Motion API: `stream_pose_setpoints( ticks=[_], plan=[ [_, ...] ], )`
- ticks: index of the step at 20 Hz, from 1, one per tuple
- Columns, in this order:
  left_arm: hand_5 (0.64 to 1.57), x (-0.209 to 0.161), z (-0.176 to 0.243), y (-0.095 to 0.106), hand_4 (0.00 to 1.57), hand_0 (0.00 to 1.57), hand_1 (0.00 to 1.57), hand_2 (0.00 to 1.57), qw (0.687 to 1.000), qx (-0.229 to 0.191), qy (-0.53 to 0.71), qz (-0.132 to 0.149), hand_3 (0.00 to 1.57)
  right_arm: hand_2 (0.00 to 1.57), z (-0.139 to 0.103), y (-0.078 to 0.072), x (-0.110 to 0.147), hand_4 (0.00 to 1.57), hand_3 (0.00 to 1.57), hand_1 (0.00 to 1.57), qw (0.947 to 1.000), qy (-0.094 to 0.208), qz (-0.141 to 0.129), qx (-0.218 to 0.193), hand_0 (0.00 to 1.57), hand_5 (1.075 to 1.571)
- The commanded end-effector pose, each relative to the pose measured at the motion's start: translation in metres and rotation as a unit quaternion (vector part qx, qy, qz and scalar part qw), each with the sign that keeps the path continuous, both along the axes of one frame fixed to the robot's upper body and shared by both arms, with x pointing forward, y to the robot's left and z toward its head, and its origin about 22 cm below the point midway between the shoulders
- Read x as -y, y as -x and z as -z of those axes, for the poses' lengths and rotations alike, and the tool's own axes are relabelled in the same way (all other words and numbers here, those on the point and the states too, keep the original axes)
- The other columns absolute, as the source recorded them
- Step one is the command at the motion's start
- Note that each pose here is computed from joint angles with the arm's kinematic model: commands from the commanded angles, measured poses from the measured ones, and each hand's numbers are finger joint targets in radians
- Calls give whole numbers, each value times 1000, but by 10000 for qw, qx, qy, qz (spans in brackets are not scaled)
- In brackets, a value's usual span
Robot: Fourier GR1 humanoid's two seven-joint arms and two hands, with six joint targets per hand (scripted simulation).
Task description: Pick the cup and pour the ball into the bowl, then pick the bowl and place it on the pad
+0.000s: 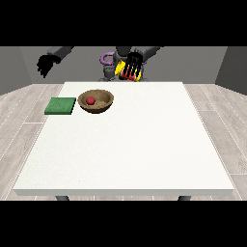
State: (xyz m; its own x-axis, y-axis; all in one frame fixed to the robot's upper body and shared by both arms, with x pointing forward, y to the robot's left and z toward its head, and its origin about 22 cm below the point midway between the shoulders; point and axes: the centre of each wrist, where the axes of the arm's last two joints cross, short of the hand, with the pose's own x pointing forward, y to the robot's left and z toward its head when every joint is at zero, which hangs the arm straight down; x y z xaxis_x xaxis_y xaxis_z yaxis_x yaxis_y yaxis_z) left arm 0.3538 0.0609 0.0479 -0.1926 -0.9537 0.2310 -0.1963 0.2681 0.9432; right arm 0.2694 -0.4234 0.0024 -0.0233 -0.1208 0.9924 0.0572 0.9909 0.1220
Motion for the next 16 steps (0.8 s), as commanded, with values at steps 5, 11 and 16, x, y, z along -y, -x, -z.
stream_pose_setpoints(
  ticks=[5, 11, 16],
  plan=[
    [1545, -22, -91, 3, 531, 0, 0, 0, 8948, 425, 4431, 327, 0, 0, 2, -13, -16, 696, 0, 0, 9999, -145, 62, 70, 0, 1570],
    [1492, -92, -127, -3, 145, 0, 0, 0, 8241, -100, 5467, 1476, 0, 0, 11, -9, -23, 490, 0, 0, 9964, -342, 752, 190, 0, 1570],
    [1497, -187, -171, -14, 317, 0, 0, 0, 8007, -63, 5599, 2127, 0, 0, 17, -9, -32, 0, 0, 0, 9932, -507, 919, 499, 0, 1569]
  ],
)
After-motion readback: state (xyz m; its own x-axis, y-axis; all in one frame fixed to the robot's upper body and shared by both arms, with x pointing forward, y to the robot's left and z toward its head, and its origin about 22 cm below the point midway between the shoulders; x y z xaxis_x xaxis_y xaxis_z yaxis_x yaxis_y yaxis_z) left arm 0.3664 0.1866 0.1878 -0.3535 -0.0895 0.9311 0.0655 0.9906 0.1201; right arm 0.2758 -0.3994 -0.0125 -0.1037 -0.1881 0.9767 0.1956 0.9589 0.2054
